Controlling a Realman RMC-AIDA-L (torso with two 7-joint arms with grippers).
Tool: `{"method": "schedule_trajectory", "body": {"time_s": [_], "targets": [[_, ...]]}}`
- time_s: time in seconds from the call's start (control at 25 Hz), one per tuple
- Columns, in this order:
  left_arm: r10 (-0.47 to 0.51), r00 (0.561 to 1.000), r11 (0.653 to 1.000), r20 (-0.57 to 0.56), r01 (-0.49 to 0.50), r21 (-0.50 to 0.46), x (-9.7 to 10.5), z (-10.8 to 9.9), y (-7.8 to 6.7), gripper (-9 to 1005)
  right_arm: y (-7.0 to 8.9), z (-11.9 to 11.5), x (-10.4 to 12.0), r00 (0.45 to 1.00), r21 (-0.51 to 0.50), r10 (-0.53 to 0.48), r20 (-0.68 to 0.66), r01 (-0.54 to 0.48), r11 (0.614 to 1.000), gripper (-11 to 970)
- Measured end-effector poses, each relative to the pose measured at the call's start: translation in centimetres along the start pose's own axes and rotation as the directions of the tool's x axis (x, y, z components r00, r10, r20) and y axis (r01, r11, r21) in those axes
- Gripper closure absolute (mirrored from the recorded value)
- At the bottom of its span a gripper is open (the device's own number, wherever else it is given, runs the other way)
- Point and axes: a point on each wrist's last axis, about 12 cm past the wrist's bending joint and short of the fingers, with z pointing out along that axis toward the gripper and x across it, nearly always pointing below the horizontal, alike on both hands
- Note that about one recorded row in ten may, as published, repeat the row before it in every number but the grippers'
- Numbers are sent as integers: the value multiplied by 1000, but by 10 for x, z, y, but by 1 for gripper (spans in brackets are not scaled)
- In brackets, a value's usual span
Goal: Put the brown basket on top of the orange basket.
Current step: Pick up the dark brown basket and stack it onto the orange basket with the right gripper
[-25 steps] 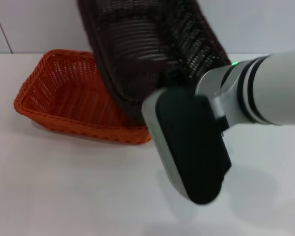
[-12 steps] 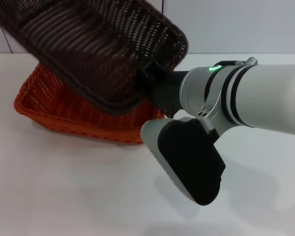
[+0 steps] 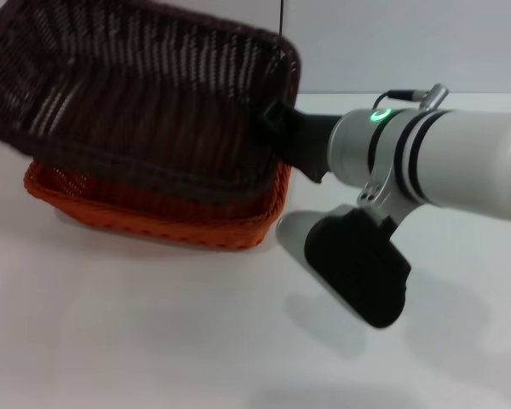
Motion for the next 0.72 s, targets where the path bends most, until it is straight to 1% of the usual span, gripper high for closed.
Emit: {"method": "schedule_trajectory", "body": {"time_s": [0.04, 0.16, 0.24, 0.44, 0.72], "targets": [[0, 1000, 1000, 0, 0, 0, 0, 0, 0, 210, 0, 0, 0, 1000, 0, 0, 0, 0, 1000, 811], [-2, 1000, 1000, 1, 2, 3, 0, 1, -1, 210, 1, 2, 10, 1000, 7, 21, -23, -21, 1000, 811], [-2, 1000, 1000, 1, 2, 4, 0, 1, -2, 210, 5, 4, 13, 999, -1, 31, -20, -31, 1000, 811], [-5, 1000, 1000, 3, 5, 8, 0, 3, -4, 210, 15, 10, 12, 999, -29, 25, 29, -24, 999, 811], [-8, 1000, 1000, 0, 8, 8, 0, 5, -4, 210, 21, 15, 12, 997, -56, 60, 54, -57, 997, 811]]}}
